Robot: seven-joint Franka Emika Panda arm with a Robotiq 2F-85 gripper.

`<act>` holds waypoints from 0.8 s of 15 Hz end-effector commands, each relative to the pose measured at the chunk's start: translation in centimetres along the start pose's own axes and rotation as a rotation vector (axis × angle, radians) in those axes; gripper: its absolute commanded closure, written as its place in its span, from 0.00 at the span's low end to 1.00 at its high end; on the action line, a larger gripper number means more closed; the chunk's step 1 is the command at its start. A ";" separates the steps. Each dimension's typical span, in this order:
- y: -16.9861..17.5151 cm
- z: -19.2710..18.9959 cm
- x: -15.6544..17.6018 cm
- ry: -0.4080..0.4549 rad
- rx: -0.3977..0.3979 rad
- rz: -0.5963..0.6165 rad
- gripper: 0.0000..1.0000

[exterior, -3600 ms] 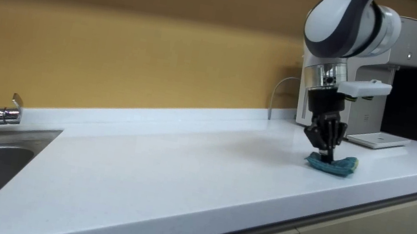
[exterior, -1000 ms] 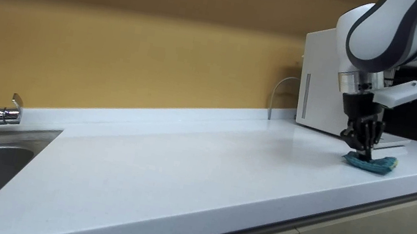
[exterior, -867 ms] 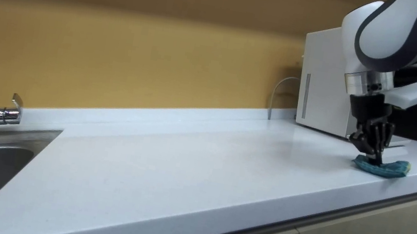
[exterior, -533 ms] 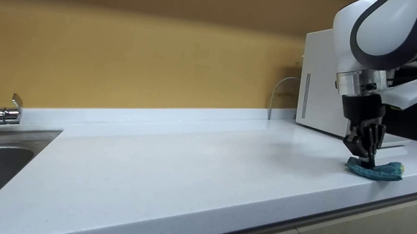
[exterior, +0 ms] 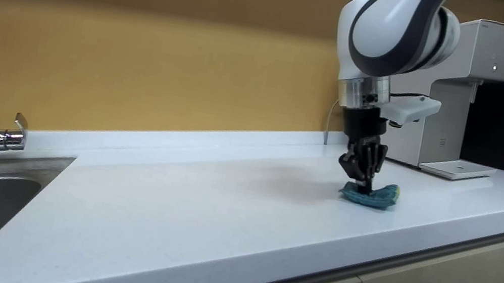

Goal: Use the sponge to wipe the counter top

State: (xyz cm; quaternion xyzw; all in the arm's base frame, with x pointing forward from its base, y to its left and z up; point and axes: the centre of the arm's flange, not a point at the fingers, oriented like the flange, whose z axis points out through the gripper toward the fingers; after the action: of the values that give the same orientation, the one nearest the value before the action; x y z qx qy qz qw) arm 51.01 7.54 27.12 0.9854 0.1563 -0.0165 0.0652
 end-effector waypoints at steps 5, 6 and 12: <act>1.1 1.5 8.6 0.029 0.088 0.056 0.73; 1.2 0.8 8.6 0.038 0.101 0.053 0.71; 1.4 -3.9 6.9 0.085 0.121 0.077 0.32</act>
State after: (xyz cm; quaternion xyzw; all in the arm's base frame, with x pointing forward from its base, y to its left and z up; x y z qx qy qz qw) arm 58.72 8.83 28.48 0.9915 0.1288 0.0155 0.0105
